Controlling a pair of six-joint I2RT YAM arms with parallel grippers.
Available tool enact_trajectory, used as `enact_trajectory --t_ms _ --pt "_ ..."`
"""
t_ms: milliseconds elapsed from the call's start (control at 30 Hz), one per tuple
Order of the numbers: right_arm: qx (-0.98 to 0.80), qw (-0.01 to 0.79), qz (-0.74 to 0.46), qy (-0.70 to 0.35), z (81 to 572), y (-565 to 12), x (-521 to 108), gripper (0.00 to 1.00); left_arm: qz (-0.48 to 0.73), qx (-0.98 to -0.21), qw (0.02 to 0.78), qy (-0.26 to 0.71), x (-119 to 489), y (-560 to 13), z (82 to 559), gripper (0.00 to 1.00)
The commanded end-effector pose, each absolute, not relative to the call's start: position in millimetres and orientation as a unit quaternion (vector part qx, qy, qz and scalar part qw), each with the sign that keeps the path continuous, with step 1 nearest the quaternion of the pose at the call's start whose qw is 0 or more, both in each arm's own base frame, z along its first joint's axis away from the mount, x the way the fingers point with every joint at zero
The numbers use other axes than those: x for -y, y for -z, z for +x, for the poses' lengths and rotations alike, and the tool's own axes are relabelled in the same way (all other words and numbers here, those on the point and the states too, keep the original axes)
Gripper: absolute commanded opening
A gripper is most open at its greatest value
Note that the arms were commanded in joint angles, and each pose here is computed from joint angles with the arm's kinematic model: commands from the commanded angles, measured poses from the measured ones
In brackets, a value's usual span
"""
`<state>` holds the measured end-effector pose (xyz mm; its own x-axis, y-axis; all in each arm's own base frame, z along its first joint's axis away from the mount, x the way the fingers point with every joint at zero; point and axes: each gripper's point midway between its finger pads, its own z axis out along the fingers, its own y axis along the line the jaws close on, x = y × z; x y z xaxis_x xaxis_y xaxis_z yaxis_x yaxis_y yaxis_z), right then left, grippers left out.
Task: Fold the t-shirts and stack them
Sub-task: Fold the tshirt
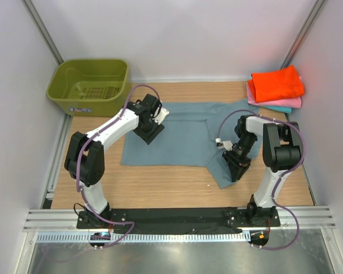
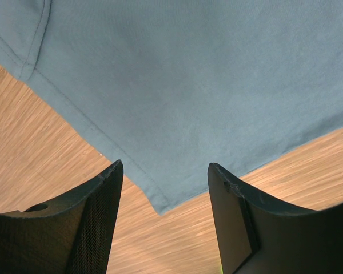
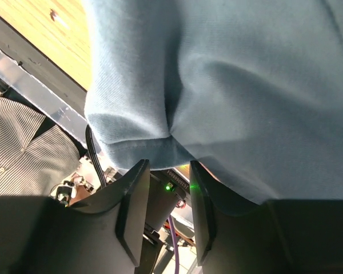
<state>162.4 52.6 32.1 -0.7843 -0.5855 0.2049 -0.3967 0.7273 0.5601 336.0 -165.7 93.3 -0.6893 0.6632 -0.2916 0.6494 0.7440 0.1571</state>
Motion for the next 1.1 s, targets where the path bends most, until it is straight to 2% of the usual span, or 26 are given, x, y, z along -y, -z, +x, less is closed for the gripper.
enact_trajectory --t_ms 0,133,367,500,667,1067 --pt "0.909 0.173 0.282 0.252 164 -48 -54 0.42 0.349 -0.917 0.194 -0.008 175 -105 342 0.62" --pt "0.896 0.190 0.279 0.289 155 -54 -63 0.49 0.348 -0.918 0.193 -0.004 177 -105 342 0.62" --pt "0.882 0.210 0.296 0.300 140 -69 -60 0.57 0.347 -0.918 0.195 -0.002 178 -106 343 0.62" --pt "0.872 0.213 0.306 0.317 136 -74 -64 0.57 0.346 -0.918 0.196 0.000 179 -107 345 0.62" --pt "0.861 0.180 0.386 0.276 136 -82 -69 0.59 0.348 -0.917 0.196 -0.005 177 -107 344 0.62" --pt "0.847 0.221 0.426 0.228 118 -65 -66 0.59 0.347 -0.916 0.201 -0.006 179 -109 348 0.62"
